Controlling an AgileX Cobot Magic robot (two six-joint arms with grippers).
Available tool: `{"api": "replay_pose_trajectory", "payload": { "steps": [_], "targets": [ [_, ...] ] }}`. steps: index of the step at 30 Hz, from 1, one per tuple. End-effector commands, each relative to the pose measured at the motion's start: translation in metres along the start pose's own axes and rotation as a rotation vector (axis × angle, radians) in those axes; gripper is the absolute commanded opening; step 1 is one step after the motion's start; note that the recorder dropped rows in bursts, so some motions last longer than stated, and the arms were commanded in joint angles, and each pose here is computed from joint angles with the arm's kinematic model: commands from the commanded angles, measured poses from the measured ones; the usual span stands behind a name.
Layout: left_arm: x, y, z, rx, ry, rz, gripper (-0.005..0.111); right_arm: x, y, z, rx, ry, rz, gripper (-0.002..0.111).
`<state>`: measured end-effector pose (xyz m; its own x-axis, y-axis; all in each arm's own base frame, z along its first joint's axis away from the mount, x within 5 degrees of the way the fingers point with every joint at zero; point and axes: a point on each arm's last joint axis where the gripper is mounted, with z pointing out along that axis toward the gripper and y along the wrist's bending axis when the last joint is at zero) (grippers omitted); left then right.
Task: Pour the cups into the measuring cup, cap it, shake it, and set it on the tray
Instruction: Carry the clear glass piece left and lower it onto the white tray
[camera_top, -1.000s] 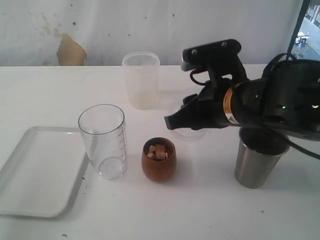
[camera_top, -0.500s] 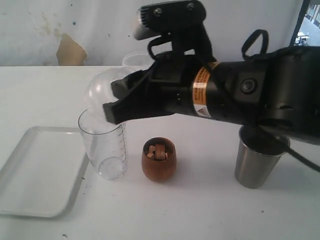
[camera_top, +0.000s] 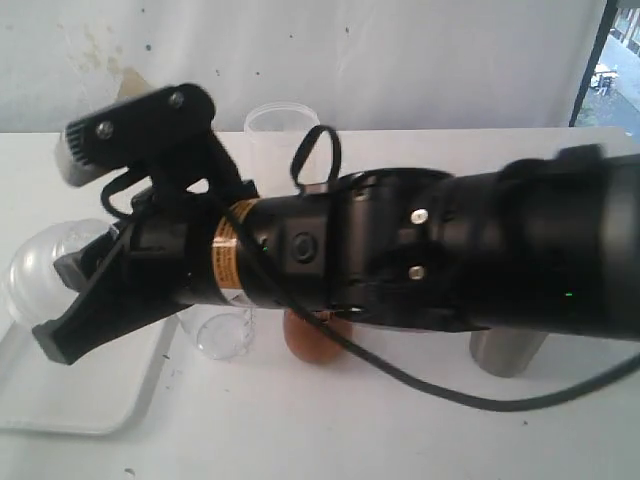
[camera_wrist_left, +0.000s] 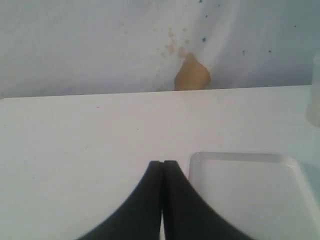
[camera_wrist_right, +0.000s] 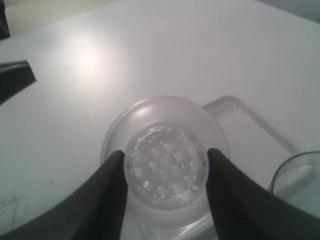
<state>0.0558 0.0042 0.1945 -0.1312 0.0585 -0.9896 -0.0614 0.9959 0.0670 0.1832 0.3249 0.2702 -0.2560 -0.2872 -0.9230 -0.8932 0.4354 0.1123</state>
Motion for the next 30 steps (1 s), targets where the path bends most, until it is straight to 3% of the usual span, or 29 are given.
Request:
{"api": "replay_pose_trajectory", "payload": {
  "steps": [1,10,16,25,27,30],
  "targets": [
    [0.000,0.000,0.000,0.006,-0.007,-0.006,0.000,0.012,-0.003,0.028,0.002,0.049,-0.014,0.000],
    [0.000,0.000,0.000,0.006,-0.007,-0.006,0.000,0.015,0.013,0.051,-0.044,0.061,-0.058,0.000],
    [0.000,0.000,0.000,0.006,-0.007,-0.006,0.000,0.034,0.006,0.074,-0.006,0.134,-0.077,0.000],
    [0.000,0.000,0.000,0.006,-0.007,-0.006,0.000,0.021,0.004,0.079,0.027,0.118,-0.123,0.000],
    [0.000,0.000,0.000,0.006,-0.007,-0.006,0.000,0.021,0.003,0.079,0.040,0.126,-0.149,0.004],
    [0.000,0.000,0.000,0.006,-0.007,-0.006,0.000,0.022,0.001,0.079,0.055,0.140,-0.171,0.022]
  ]
}}
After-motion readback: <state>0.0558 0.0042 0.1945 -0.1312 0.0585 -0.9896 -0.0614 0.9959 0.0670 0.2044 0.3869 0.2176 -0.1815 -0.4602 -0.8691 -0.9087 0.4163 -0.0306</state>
